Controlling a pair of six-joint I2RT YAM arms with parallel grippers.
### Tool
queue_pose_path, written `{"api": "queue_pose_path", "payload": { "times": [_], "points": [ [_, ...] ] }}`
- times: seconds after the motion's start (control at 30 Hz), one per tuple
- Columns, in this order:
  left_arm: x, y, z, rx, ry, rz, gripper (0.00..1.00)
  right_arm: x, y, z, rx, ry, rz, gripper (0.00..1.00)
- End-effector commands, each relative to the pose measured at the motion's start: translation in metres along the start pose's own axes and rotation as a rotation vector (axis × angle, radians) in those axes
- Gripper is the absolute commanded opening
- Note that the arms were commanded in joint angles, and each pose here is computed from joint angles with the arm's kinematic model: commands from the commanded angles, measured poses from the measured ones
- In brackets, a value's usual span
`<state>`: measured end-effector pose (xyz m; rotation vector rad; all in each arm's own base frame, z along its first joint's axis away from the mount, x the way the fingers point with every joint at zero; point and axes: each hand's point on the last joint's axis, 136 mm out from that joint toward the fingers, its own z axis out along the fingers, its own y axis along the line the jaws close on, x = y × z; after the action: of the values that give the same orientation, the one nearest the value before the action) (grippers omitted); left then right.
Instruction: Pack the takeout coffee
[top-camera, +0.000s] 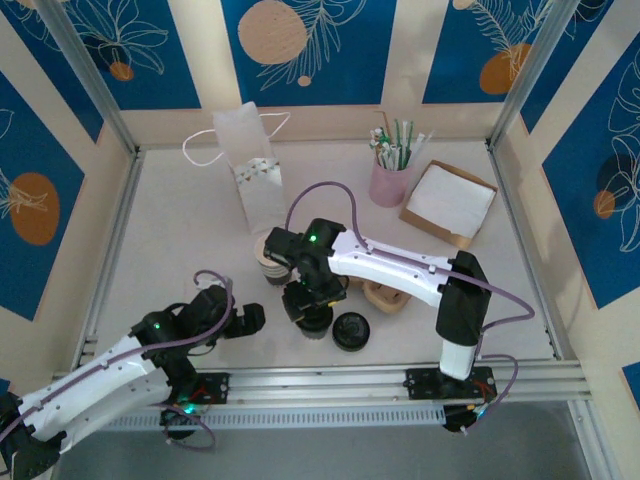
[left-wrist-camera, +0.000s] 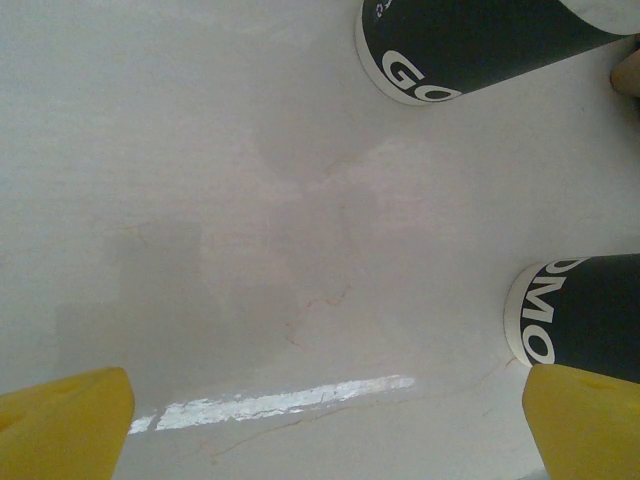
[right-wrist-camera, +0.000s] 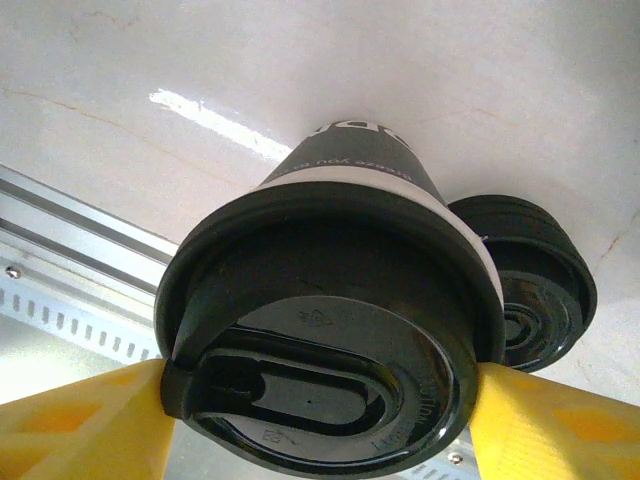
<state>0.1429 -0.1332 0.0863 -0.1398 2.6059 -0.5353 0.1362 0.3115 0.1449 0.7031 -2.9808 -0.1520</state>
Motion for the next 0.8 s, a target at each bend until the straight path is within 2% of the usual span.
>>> {"api": "queue_pose_path", "payload": {
  "times": [0.0,0.77],
  "points": [
    [-0.008,0.0,-0.007,-0.012,-0.026,0.023,1.0,0.001,0.004,0.0,-0.023,0.02,-0.006,0.73],
    [-0.009,-0.002,-0.008,-0.009,-0.026,0.024,1.0,0.009,-0.007,0.005,0.047,0.038,0.012,0.73]
  ]
}}
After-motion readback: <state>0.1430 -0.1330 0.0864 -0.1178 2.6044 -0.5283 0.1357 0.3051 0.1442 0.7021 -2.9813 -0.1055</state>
